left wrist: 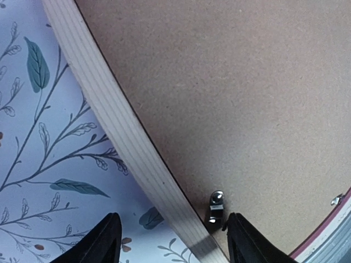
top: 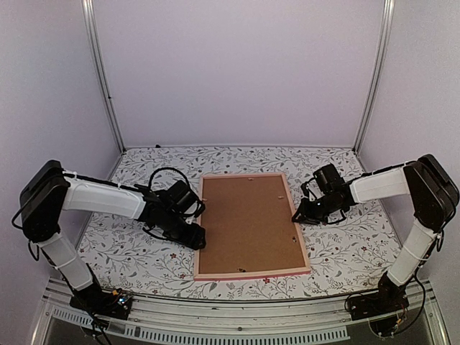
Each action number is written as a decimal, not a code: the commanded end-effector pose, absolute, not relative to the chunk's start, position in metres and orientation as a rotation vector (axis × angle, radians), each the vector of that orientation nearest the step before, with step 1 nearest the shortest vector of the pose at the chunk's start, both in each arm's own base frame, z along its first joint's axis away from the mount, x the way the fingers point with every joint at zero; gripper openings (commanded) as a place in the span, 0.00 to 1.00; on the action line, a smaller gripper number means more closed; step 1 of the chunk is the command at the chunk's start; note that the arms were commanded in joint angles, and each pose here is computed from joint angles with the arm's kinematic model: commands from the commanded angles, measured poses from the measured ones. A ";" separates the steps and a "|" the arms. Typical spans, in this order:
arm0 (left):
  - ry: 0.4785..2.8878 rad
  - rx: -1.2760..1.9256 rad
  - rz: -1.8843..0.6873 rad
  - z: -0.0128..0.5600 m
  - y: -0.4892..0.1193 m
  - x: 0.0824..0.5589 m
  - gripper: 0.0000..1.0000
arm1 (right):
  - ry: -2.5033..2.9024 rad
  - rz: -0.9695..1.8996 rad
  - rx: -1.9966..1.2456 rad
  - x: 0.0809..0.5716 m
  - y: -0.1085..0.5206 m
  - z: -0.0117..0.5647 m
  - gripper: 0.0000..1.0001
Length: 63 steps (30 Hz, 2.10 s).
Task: Put the photo into the frame
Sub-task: Press the fastener onto the backboard.
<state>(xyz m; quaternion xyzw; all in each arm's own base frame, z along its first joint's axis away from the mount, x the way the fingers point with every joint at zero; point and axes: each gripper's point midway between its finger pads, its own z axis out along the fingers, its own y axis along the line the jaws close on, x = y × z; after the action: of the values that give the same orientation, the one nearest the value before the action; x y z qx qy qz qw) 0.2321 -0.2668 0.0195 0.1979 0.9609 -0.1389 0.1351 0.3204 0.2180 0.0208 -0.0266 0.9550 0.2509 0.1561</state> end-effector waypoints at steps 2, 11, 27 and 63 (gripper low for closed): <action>2.759 0.634 -0.383 0.020 -0.278 0.233 0.69 | 2.780 0.706 -0.079 0.307 0.215 0.008 0.16; 2.756 0.625 -0.338 0.017 -0.276 0.235 0.59 | 2.783 0.711 -0.080 0.305 0.215 0.007 0.15; 2.764 0.624 -0.360 0.012 -0.277 0.232 0.34 | 2.790 0.711 -0.080 0.302 0.214 0.003 0.14; 2.696 0.591 -0.626 0.034 -0.288 0.237 0.53 | 2.799 0.718 -0.100 0.303 0.217 -0.003 0.11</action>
<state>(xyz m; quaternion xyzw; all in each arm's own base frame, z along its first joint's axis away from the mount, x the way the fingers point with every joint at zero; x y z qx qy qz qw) 0.2331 -0.2784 0.0220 0.1971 0.9509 -0.1938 0.1394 0.3199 0.2181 0.0205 -0.0278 0.9524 0.2563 0.1629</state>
